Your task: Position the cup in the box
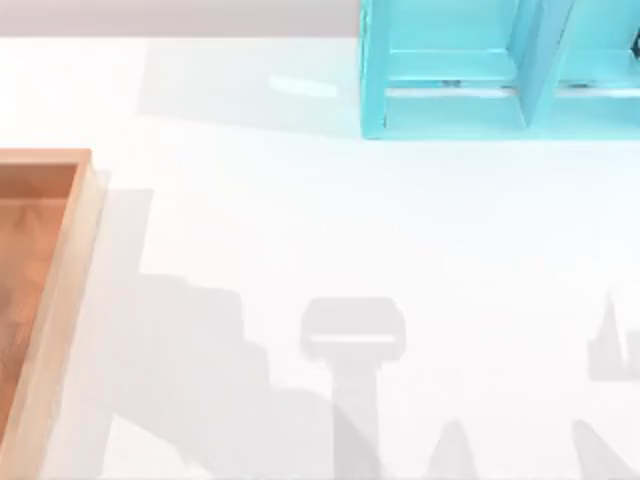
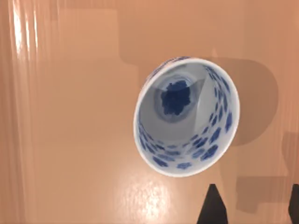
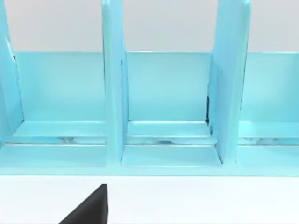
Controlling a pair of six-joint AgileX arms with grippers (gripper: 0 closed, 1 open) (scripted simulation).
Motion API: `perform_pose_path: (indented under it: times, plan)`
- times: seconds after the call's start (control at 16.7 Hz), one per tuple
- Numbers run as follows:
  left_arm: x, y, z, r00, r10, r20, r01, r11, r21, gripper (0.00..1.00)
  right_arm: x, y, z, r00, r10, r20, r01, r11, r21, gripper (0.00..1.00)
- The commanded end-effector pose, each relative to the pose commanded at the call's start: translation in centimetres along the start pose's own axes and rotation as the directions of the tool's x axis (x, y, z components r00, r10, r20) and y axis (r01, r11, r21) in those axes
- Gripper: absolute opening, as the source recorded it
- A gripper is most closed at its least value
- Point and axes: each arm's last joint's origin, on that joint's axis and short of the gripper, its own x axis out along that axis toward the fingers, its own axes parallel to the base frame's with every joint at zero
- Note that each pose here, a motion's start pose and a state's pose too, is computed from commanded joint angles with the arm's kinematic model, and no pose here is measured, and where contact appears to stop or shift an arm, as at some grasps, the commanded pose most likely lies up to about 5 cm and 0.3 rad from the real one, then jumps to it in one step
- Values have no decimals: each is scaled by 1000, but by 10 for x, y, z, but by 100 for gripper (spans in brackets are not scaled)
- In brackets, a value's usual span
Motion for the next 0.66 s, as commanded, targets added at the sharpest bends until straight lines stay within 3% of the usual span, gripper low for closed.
perform_pose_path:
  times: [0.3,0.66]
  plan:
    - [0,0,0,1000,0,0,0,1000,0,98,0,0,0,1000,0,0,0,1000,0,100]
    - [0,0,0,1000,0,0,0,1000,0,100,0,0,0,1000,0,0,0,1000,0,100]
